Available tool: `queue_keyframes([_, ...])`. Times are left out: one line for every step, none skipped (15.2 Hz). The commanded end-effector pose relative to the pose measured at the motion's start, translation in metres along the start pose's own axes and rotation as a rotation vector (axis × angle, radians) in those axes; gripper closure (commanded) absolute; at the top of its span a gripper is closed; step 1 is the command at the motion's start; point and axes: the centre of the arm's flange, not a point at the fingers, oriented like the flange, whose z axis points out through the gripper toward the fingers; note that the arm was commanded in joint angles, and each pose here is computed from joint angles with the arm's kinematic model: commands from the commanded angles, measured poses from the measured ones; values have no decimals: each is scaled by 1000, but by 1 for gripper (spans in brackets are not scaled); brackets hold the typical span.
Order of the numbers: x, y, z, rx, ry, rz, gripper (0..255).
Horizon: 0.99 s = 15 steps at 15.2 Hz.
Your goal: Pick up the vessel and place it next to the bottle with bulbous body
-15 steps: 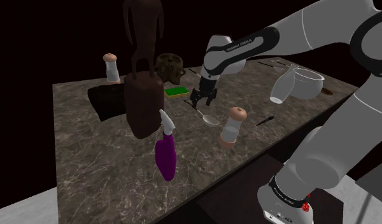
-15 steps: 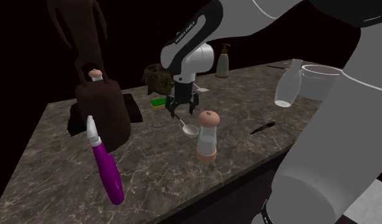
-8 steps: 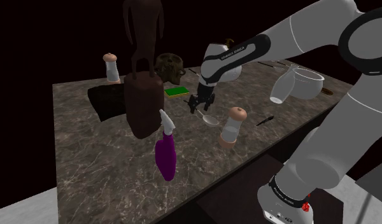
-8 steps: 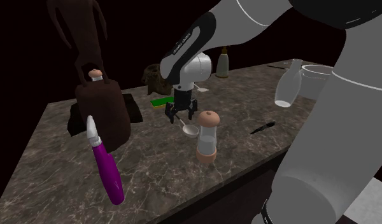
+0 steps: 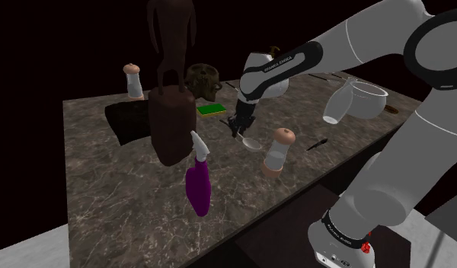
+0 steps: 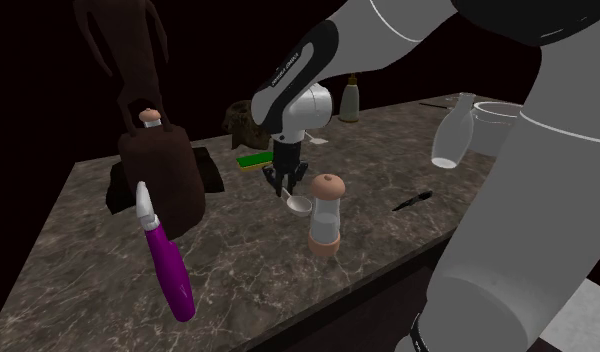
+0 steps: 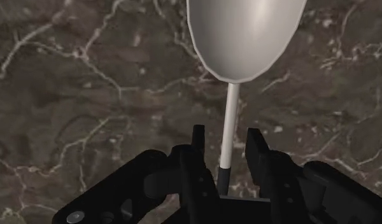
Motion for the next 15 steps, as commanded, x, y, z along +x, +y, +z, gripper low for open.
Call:
queue_keyframes([0, 0, 0, 0, 0, 0, 255])
queue_keyframes([0, 0, 0, 0, 0, 0, 255])
queue_keyframes([0, 0, 0, 0, 0, 0, 255])
queue_keyframes([0, 0, 0, 0, 0, 0, 255])
queue_keyframes([0, 0, 0, 0, 0, 0, 255])
queue_keyframes([0, 0, 0, 0, 0, 0, 255])
queue_keyframes([0, 0, 0, 0, 0, 0, 255])
queue_keyframes([0, 0, 0, 0, 0, 0, 255])
queue_keyframes([0, -1, -5, 0, 0, 0, 255])
queue_keyframes([0, -1, -10, 0, 0, 0, 255])
queue_keyframes([0, -2, -16, 0, 0, 0, 255])
queue_keyframes([0, -2, -21, 0, 0, 0, 255])
queue_keyframes([-1, -3, -26, 0, 0, 0, 255])
queue_keyframes([-1, -3, -31, 0, 0, 0, 255])
queue_keyframes([-1, -4, -37, 0, 0, 0, 255])
